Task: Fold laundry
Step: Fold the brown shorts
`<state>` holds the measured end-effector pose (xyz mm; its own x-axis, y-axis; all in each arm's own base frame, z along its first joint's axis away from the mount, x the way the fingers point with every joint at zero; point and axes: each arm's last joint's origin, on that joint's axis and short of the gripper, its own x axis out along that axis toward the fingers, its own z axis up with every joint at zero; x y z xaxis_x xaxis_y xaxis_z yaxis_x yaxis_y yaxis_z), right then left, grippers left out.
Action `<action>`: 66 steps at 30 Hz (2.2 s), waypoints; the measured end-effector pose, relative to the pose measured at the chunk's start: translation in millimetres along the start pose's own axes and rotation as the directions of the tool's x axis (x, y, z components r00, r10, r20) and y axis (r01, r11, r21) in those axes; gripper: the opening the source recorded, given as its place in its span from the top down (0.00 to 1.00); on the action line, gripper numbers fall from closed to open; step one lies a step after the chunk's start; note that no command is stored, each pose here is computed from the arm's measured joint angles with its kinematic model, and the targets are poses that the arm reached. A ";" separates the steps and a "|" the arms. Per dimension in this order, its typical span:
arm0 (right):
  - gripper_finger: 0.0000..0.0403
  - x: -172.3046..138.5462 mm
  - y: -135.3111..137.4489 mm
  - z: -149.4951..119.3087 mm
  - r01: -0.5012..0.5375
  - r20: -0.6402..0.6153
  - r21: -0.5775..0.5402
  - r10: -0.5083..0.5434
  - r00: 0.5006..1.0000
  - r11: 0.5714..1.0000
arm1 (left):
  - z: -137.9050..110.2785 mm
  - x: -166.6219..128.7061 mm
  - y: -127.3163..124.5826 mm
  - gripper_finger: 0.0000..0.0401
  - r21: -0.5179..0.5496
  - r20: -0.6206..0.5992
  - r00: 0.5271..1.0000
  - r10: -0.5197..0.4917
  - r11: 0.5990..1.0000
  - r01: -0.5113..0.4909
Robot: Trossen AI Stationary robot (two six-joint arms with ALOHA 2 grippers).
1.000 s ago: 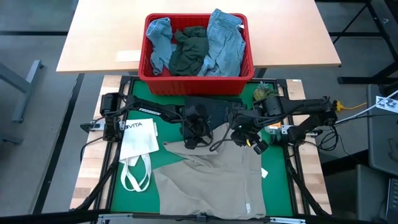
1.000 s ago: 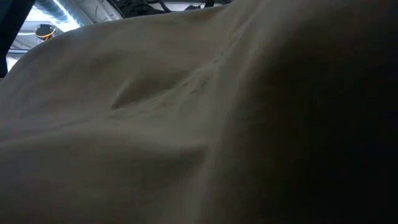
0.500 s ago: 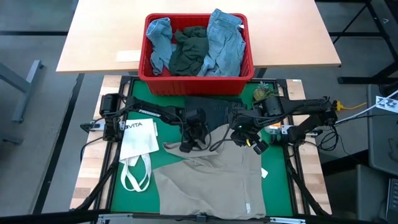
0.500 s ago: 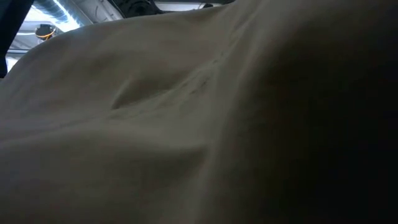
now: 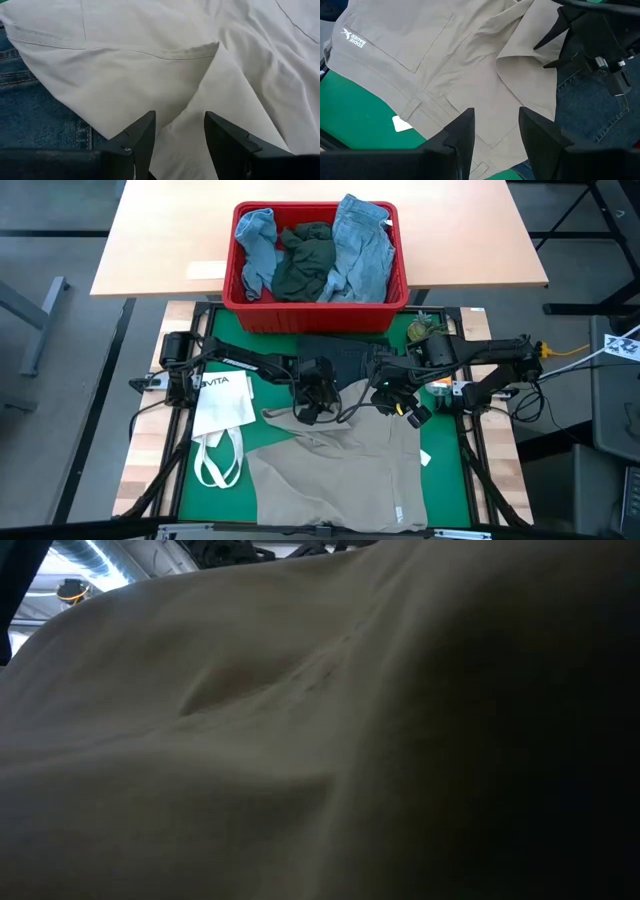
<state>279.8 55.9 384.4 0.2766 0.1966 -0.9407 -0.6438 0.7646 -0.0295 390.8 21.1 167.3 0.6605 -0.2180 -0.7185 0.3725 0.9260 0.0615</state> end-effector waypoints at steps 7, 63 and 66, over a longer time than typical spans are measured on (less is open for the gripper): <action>0.62 0.0 0.0 0.0 0.000 0.000 0.000 0.000 1.000 1.000 | -3.7 3.2 0.8 0.61 -0.007 -0.018 1.000 -0.005 1.000 0.005; 0.62 148.5 -19.5 -191.2 0.049 -0.157 0.560 0.048 0.986 0.827 | -1.9 -20.9 -8.5 1.00 -0.109 -0.139 0.990 0.037 0.993 -0.052; 0.62 156.3 -22.1 -191.1 0.020 -0.157 0.562 0.083 0.984 0.827 | -2.2 -21.0 -8.6 1.00 -0.113 -0.141 0.989 0.035 0.992 -0.051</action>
<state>200.9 -47.6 173.5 0.1064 0.1607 -0.9812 -0.1260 0.9811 0.1471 372.3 18.3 180.3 0.5745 -0.1401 -0.8064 0.2627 0.9647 0.0195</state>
